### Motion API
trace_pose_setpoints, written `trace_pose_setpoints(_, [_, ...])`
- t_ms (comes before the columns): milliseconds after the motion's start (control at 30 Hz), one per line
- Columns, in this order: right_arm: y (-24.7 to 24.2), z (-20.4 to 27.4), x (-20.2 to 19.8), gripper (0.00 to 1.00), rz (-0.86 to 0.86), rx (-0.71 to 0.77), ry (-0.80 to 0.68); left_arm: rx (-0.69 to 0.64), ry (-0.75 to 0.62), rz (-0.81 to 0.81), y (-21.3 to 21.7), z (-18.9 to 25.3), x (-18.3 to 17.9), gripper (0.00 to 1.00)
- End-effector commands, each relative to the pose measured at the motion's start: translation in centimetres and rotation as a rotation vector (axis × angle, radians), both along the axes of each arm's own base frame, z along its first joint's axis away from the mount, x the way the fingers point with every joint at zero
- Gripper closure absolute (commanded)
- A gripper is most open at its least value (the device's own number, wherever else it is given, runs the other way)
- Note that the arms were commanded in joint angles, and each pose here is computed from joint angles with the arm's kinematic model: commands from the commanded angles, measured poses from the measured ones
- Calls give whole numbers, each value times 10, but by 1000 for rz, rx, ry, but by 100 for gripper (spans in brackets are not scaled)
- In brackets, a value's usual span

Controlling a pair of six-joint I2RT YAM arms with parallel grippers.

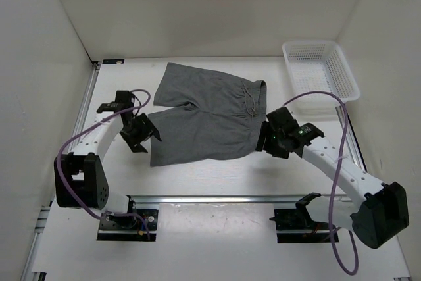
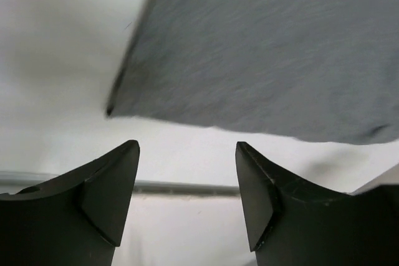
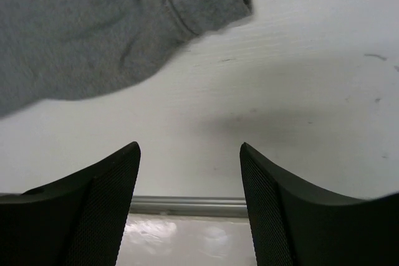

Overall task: Fold and stack the shorts
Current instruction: Flatten the shorts out

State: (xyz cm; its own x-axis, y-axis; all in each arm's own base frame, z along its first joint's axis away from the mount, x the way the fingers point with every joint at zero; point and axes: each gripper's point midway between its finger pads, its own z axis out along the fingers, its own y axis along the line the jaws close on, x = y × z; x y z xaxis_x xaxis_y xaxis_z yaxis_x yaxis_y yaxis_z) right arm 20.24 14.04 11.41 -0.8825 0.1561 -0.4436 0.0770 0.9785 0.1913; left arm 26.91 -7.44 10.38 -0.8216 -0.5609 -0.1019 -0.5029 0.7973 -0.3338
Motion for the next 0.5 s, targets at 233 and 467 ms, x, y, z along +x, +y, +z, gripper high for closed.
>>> trace_pose_setpoints(233, [2, -46, 34, 29, -253, 425, 176, -13, 160, 170, 0, -61, -44, 20])
trace_pose_setpoints(467, [7, -72, 66, 28, -291, 462, 200, 58, 216, 173, 7, -84, -31, 53])
